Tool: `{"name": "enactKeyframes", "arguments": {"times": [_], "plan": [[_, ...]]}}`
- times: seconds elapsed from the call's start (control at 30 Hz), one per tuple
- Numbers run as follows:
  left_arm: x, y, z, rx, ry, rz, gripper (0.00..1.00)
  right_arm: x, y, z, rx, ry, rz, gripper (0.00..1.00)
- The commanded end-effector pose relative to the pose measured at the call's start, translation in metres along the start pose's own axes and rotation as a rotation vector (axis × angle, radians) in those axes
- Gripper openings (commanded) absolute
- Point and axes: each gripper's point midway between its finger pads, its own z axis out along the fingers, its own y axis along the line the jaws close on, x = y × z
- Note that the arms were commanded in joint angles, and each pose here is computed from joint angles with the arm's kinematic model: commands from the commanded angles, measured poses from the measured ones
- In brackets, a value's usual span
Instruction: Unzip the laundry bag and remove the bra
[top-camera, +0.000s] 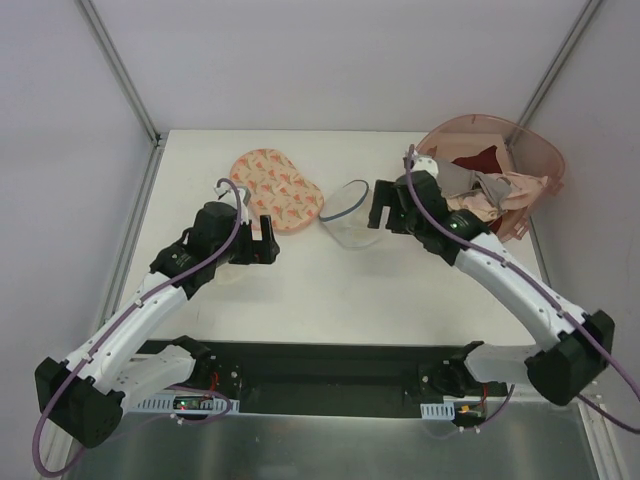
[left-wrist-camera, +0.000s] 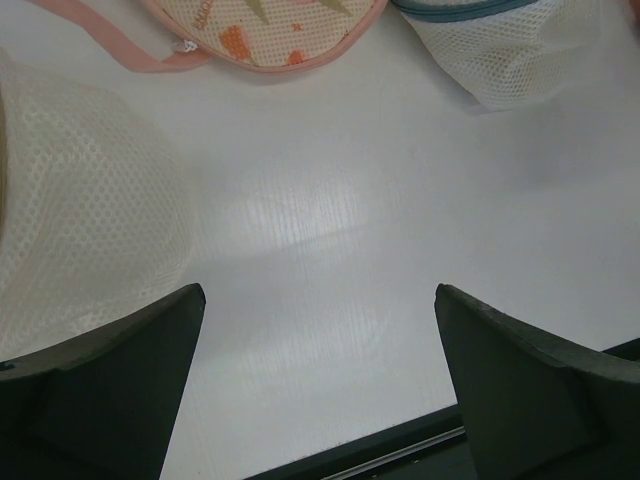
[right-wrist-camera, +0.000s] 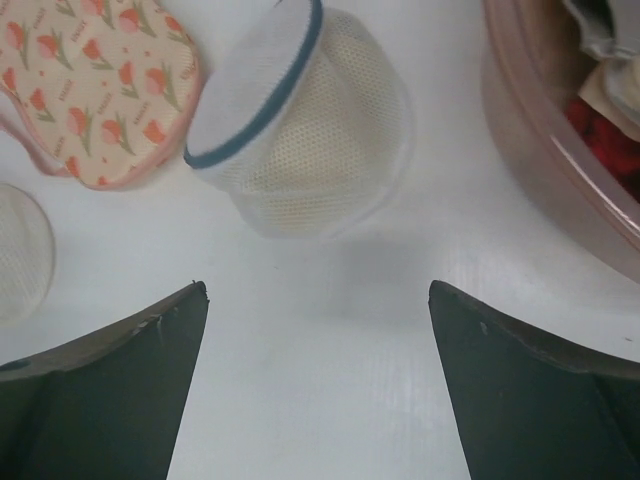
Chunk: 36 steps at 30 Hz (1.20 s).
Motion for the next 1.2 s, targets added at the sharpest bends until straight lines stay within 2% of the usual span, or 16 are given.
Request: {"name": "enactKeyframes", "arguments": {"times": [0.0,0.07,0.2,0.23,0.3,0.33,0.37,0.4,0.43,0.5,0.7,0.8,0.97,1.1,1.13,1.17], "plan": [[-0.002,-0.003,-0.003,0.001,-0.028,-0.036,0.99,-0.031,0.048,0.038,-0.06,-0.056,0.158,0.96],[0.002,-0.002,-0.003,0.002,-0.024,-0.043,0.99,-0.043,0.061,0.053,-0.072,-0.074,0.2,0.96],[0.007,-0.001,-0.005,0.009,-0.014,-0.037,0.99,-0.041,0.079,0.104,-0.041,-0.02,0.295,0.96],[0.008,-0.001,-0.007,0.01,-0.015,-0.037,0.99,-0.027,0.079,0.127,-0.01,0.018,0.313,0.96],[0.01,-0.003,-0.008,0.025,-0.008,-0.037,0.99,-0.03,0.089,0.14,-0.023,0.024,0.337,0.99],[0.01,-0.004,-0.01,0.029,-0.011,-0.04,0.99,-0.016,0.09,0.156,-0.004,0.057,0.339,0.94],[0.011,-0.003,-0.009,0.027,-0.009,-0.042,0.99,-0.014,0.092,0.161,-0.001,0.065,0.348,0.86],[0.013,-0.008,-0.01,0.054,0.002,-0.041,0.99,-0.009,0.093,0.166,0.0,0.08,0.353,0.72],[0.015,-0.008,-0.01,0.059,0.008,-0.041,0.99,-0.004,0.093,0.168,0.003,0.09,0.356,0.39],[0.019,-0.007,-0.01,0.06,0.018,-0.038,0.99,-0.006,0.095,0.162,-0.013,0.079,0.37,0.01],[0.022,-0.007,-0.009,0.059,0.031,-0.023,0.99,-0.036,0.109,0.086,-0.151,-0.008,0.294,0.01],[0.017,-0.009,-0.01,0.066,0.025,-0.026,0.99,-0.037,0.124,0.046,-0.308,0.022,0.254,0.01],[0.008,-0.01,-0.017,0.066,-0.005,-0.007,0.99,-0.005,0.148,-0.006,-0.554,0.212,0.115,0.01],[0.003,-0.006,-0.025,0.049,-0.04,0.007,0.99,0.024,0.144,-0.02,-0.64,0.309,-0.035,0.01],[0.002,-0.006,-0.027,0.051,-0.046,0.01,0.99,0.033,0.14,-0.015,-0.632,0.33,-0.089,0.04],[0.002,-0.006,-0.028,0.053,-0.047,0.01,0.99,0.046,0.131,-0.011,-0.598,0.383,-0.12,0.16]]}}
